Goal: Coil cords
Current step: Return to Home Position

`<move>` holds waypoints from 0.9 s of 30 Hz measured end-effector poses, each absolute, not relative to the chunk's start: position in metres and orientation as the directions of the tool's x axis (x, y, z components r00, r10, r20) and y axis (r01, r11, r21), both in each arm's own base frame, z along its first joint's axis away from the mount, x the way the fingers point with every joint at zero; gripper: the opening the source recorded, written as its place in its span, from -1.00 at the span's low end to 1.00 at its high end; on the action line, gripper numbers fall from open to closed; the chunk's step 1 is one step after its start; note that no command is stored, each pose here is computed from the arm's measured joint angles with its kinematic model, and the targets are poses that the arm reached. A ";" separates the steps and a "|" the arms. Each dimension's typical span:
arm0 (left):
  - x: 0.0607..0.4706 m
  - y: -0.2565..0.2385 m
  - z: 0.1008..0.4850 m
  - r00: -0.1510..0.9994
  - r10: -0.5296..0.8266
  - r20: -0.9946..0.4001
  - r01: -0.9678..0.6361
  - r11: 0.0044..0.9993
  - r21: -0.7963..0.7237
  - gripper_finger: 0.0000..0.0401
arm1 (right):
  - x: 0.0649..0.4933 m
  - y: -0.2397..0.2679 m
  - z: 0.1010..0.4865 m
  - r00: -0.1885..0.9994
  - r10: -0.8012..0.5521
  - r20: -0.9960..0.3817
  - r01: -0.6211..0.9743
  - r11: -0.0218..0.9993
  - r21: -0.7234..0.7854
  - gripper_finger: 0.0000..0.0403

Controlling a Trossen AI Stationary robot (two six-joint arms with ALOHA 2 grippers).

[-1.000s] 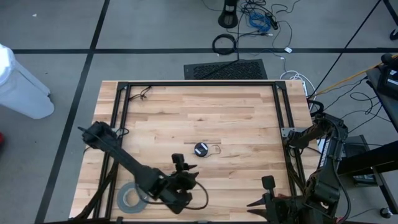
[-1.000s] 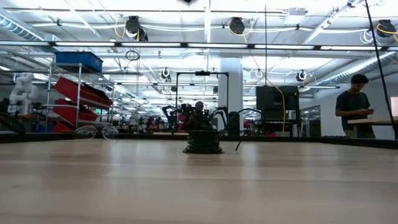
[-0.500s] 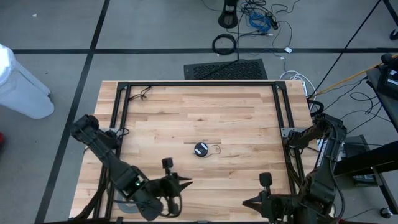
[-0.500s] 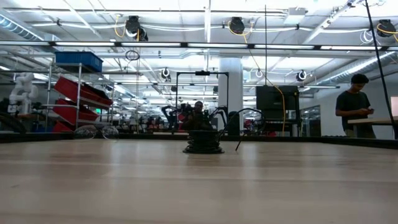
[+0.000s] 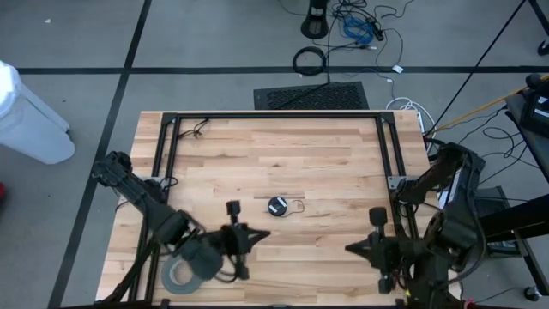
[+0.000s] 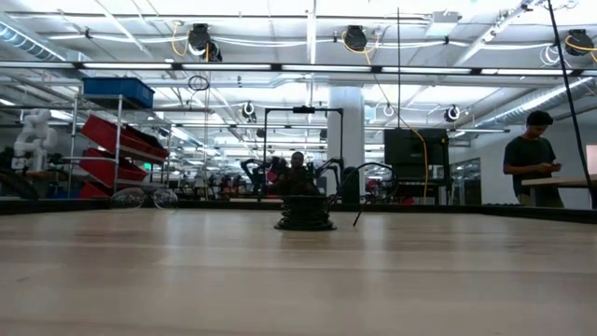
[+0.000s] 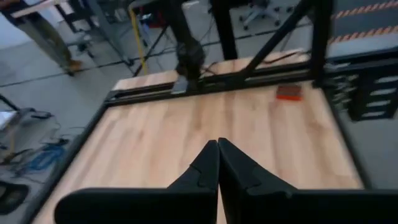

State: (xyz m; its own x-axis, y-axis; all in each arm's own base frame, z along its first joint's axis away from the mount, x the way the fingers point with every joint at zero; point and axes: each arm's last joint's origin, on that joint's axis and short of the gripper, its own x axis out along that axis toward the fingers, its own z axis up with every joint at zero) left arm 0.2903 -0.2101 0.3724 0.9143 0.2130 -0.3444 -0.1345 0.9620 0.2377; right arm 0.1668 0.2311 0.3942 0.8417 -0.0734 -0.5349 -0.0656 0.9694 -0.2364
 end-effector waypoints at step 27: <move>0.321 -0.135 0.356 0.914 0.113 -0.391 0.020 0.947 0.320 -0.98 | 0.110 0.115 0.300 0.935 0.068 -0.349 -0.095 0.994 -0.060 -1.00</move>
State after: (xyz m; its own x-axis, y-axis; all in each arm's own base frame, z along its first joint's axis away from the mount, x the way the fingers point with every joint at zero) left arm 0.3209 -0.1349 0.3560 0.9136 0.1126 -0.3907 0.0201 0.9472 0.3199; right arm 0.1104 0.1152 0.3000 0.9345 0.0679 -0.3493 -0.0946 0.9937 -0.0599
